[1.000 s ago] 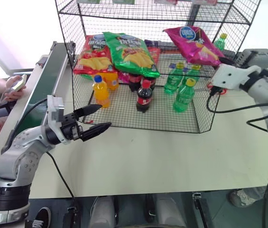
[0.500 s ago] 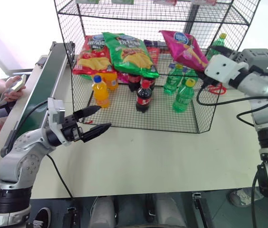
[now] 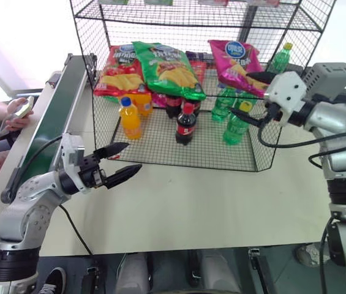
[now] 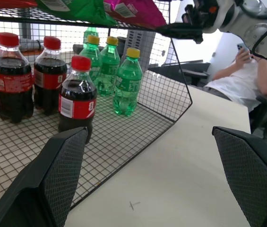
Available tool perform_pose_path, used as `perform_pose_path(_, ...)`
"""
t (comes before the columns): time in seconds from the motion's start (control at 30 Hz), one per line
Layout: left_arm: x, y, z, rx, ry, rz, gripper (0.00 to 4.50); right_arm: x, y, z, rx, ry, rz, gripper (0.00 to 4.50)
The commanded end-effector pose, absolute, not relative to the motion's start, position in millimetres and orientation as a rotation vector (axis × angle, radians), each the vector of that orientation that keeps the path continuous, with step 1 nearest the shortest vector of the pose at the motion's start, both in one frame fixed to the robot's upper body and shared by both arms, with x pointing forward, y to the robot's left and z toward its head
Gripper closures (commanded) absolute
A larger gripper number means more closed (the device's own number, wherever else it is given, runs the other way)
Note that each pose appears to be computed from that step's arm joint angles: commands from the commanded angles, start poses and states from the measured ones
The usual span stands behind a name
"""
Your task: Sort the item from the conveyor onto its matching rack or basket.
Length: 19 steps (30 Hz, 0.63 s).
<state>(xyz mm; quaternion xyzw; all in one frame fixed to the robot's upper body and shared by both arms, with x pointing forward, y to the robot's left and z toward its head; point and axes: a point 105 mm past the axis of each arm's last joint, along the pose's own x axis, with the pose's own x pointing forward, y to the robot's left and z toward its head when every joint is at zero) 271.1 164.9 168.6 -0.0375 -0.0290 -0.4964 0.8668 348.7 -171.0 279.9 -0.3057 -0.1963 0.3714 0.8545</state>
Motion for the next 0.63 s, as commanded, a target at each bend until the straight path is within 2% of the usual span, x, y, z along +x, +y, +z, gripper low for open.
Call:
perform_pose_path(0.03,273,180,177,0.001,-0.066,-0.966,0.00,316,-168,324,-0.360,-0.593,0.864,0.03)
perform_pose_path(0.1,276,188,176,0.036,-0.042,-0.921,0.00,310,-170,327,-0.243,-0.584,0.887,0.03)
perform_pose_path(0.17,280,204,176,0.101,-0.016,-0.826,0.00,295,-164,310,-0.121,-0.501,0.990,0.03)
perform_pose_path(0.23,280,222,177,0.157,0.011,-0.730,0.00,274,-158,280,-0.001,-0.341,1.127,0.03)
perform_pose_path(0.33,277,233,176,0.221,0.026,-0.669,0.00,255,-158,240,-0.009,-0.147,1.199,0.03)
perform_pose_path(0.47,273,241,172,0.226,0.057,-0.629,0.00,243,-177,175,-0.133,0.083,1.175,0.03)
perform_pose_path(0.63,266,248,158,0.226,0.131,-0.635,0.00,257,-182,173,-0.142,0.035,1.124,0.03)
